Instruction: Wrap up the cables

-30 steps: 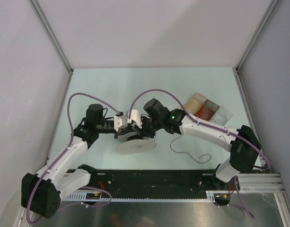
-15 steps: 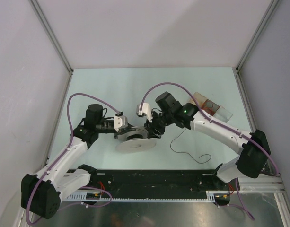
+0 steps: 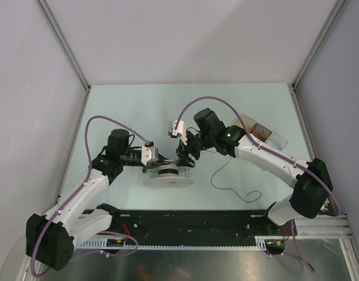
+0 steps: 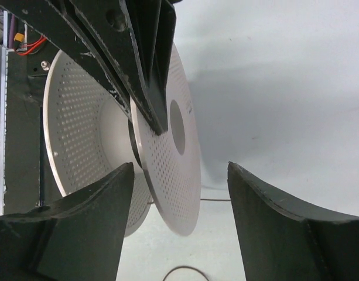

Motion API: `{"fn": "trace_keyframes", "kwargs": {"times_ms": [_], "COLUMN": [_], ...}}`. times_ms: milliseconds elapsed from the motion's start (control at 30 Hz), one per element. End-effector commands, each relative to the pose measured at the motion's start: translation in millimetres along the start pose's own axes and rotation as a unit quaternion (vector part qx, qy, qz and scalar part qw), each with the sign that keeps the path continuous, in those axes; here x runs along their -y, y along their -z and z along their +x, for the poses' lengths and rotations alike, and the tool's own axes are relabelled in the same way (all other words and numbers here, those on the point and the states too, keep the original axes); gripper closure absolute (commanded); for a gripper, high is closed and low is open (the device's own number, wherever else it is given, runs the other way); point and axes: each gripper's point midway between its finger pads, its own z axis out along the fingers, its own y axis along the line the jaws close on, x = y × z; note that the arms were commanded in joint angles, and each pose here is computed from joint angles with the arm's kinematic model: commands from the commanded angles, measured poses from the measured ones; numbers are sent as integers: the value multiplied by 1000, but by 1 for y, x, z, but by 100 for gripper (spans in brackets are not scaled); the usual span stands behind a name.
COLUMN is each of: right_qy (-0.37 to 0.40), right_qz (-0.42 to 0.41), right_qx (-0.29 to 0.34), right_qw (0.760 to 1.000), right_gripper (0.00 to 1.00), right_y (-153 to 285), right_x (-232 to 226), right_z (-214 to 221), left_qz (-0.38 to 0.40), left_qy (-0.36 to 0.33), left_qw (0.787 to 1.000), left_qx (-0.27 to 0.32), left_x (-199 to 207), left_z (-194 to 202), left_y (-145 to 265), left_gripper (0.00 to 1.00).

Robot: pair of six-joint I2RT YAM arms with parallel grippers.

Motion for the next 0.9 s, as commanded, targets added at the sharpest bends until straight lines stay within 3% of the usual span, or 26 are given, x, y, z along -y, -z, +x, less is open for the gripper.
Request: {"fn": "trace_keyframes", "kwargs": {"times_ms": [0, 133, 500, 733, 867], "right_qy": [29, 29, 19, 29, 32], "right_qz": [-29, -41, -31, -18, -16], "right_qx": [35, 31, -10, 4, 6], "right_qw": [999, 998, 999, 999, 999], "right_gripper": [32, 42, 95, 100, 100], "right_y": [-13, -21, -42, -41, -40], "right_x": [-5, -7, 7, 13, 13], "right_z": [-18, -14, 16, 7, 5], "left_qz": [-3, -4, -16, -22, -18], "left_qy": [-33, -29, -23, -6, 5], "left_qw": [999, 1000, 1000, 999, 1000], "left_qx": [-5, -7, -13, -22, -24], "left_x": [-7, -10, -16, -18, -19], "left_z": [0, 1, 6, 12, 14], "left_y": [-1, -2, 2, 3, 0], "left_gripper": [100, 100, 100, 71, 63]}}
